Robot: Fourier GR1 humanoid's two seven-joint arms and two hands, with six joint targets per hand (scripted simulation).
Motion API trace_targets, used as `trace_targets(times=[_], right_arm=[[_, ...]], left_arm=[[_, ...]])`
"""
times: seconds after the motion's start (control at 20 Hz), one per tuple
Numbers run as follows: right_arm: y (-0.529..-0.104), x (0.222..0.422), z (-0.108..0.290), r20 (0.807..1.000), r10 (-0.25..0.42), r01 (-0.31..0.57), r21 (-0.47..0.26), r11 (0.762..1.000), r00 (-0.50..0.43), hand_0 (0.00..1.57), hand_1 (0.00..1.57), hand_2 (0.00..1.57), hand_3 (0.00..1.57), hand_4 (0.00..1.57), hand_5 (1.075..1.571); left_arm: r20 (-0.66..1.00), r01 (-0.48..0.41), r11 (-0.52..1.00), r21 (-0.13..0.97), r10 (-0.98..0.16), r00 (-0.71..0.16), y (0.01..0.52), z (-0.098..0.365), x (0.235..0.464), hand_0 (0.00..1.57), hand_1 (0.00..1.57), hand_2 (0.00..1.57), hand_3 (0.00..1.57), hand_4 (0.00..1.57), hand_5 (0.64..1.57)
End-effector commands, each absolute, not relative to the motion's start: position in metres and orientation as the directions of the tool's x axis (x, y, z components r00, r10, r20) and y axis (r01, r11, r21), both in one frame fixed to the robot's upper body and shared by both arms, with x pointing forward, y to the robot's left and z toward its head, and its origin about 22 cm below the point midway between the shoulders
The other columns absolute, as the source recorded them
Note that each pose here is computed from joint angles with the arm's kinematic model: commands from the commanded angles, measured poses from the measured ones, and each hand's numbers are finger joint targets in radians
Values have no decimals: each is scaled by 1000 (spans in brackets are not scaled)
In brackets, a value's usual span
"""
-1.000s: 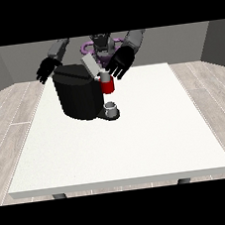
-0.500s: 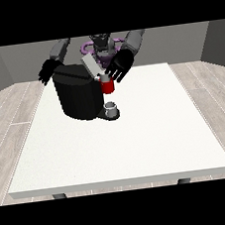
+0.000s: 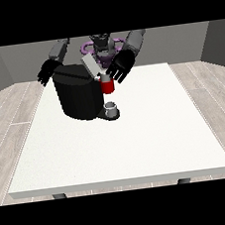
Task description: Insert the coffee pod into the coffee machine and close the lid
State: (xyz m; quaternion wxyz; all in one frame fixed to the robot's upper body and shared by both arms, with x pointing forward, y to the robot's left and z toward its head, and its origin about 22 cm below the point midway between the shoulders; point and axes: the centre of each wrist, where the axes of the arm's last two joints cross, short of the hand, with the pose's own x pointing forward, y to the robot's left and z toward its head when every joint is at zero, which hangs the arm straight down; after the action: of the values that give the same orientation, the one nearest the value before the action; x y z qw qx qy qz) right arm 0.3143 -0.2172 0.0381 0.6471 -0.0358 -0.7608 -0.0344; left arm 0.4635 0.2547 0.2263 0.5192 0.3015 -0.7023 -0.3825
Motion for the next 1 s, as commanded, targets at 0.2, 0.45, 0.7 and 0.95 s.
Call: trace_targets(times=[0.2, 0.45, 0.7, 0.95], right_arm=[[-225, 314, 42, 988, 8, 87, 5, 996, -152, 0, 0, 0, 0, 438, 1571], [-226, 312, 34, 985, 4, 93, 12, 996, -173, 0, 0, 0, 0, 458, 1571], [-217, 312, 33, 984, 15, 91, 1, 996, -179, 0, 0, 0, 0, 447, 1571], [-224, 318, 32, 990, 1, 131, 18, 991, -141, 0, 0, 0, 0, 375, 1571]], left_arm=[[482, -39, 509, 860, -834, -269, 253, 207, 463, 1050, 1050, 1119, 962, 364, 1571], [452, -14, 476, 879, -843, -292, 275, 232, 461, 912, 912, 1022, 865, 363, 1571], [384, 14, 395, 919, -883, -270, 261, 217, 462, 0, 0, 0, 0, 0, 1571], [367, 23, 379, 925, -878, -307, 264, 233, 461, 0, 0, 0, 0, 0, 1571]])
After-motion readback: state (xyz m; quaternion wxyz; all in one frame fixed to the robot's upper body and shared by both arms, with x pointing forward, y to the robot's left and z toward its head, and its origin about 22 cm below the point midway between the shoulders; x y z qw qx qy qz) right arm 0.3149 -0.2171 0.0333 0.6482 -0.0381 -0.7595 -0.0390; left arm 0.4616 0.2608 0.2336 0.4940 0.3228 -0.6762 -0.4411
